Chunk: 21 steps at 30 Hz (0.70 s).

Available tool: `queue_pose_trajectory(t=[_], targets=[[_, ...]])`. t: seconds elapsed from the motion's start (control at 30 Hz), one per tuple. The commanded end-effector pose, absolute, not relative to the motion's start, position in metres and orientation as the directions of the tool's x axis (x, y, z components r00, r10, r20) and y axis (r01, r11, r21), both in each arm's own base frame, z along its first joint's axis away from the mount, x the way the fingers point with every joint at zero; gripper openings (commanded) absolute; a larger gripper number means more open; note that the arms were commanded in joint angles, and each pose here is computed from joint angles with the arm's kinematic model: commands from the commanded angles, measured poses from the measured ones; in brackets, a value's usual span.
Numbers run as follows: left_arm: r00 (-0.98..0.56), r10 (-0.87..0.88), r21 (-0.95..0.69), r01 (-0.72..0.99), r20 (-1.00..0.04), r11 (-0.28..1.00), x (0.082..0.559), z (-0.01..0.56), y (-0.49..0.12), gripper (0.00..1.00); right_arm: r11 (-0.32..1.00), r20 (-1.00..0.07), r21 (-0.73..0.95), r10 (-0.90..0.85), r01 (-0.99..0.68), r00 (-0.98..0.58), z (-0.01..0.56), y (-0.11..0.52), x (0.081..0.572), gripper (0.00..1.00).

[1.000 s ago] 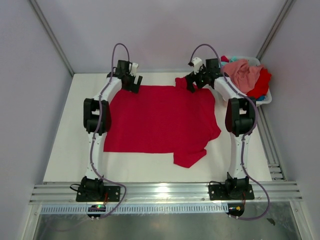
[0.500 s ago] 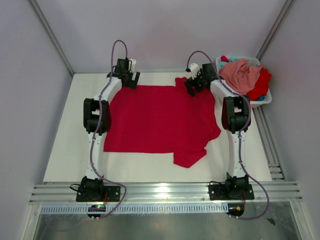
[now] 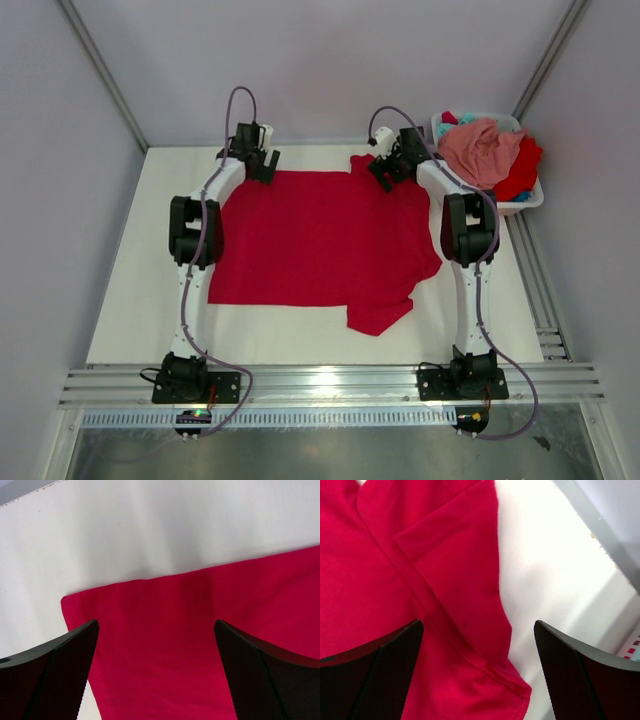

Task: Fold and stack the t-shirts
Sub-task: Flatten the tshirt out

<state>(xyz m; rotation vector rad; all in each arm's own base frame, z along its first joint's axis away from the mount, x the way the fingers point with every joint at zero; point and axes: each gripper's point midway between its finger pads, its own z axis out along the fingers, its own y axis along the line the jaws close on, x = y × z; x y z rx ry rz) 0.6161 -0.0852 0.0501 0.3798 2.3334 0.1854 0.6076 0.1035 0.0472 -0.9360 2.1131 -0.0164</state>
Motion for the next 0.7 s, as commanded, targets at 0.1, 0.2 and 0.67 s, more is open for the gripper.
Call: queue_pose_trajectory(t=[0.1, 0.2, 0.67], targets=[[-0.65, 0.332, 0.259, 0.209, -0.683, 0.943, 0.619, 0.054, -0.081, 0.99, 0.734, -0.682, -0.451, -0.651, -0.508, -0.335, 0.07, 0.099, 0.63, 0.93], [-0.652, 0.34, 0.268, 0.212, -0.677, 0.94, 0.617, 0.05, -0.08, 0.99, 0.746, -0.688, -0.475, -0.645, -0.466, -0.333, 0.074, 0.094, 0.636, 0.93], [-0.679, 0.334, 0.224, 0.247, -0.654, 0.943, 0.606, 0.04, -0.082, 0.98, 0.674, -0.571, -0.684, -0.732, -0.279, -0.37, 0.067, 0.075, 0.652, 0.94]])
